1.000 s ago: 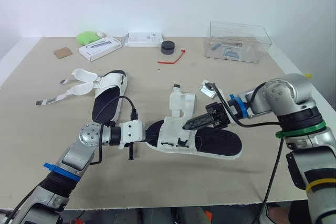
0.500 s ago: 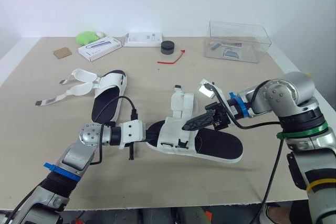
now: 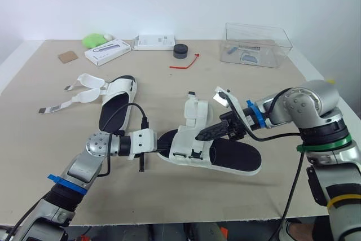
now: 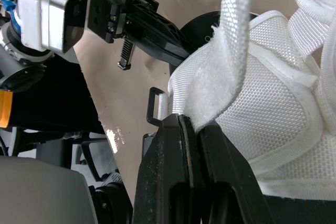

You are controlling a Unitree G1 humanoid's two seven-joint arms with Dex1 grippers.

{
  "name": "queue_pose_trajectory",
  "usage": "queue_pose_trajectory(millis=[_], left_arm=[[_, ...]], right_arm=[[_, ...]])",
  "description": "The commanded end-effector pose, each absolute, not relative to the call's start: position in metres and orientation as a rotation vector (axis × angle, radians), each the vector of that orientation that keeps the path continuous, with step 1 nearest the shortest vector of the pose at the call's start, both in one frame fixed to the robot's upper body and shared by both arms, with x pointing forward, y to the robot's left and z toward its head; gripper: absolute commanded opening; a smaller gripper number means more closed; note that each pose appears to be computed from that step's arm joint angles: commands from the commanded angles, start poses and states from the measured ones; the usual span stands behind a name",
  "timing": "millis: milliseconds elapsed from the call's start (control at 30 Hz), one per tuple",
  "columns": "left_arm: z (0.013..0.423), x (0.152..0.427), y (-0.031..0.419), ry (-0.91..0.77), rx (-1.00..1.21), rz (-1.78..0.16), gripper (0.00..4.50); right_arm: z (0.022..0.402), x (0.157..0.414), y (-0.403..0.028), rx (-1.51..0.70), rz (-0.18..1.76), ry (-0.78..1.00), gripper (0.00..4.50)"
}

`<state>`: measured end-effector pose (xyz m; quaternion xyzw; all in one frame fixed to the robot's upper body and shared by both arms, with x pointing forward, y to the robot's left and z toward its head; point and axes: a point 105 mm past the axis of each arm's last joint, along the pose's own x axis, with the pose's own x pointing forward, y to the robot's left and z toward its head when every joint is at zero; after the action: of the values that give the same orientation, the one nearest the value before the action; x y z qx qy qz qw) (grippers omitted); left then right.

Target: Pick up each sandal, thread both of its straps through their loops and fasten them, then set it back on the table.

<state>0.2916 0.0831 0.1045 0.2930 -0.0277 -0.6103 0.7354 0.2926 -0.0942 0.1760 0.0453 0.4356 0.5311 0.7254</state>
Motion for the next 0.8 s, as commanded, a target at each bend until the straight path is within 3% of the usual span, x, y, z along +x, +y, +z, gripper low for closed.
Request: queue_pose_trajectory(millis=[33, 300, 800], left_arm=[[0.084, 0.292, 0.089, 0.042, 0.668, -1.34, 0.0], [0.083, 0.292, 0.088, 0.043, 0.668, -1.339, 0.0], [0.082, 0.294, 0.09, 0.049, 0.668, -1.326, 0.0]], right_arm=[[0.184, 0.289, -0.093, 0.099, 1.201, 0.927, 0.05], [0.187, 0.289, -0.094, 0.097, 1.195, 0.914, 0.05], [0.188, 0.265, -0.084, 0.053, 1.303, 0.919, 0.05]])
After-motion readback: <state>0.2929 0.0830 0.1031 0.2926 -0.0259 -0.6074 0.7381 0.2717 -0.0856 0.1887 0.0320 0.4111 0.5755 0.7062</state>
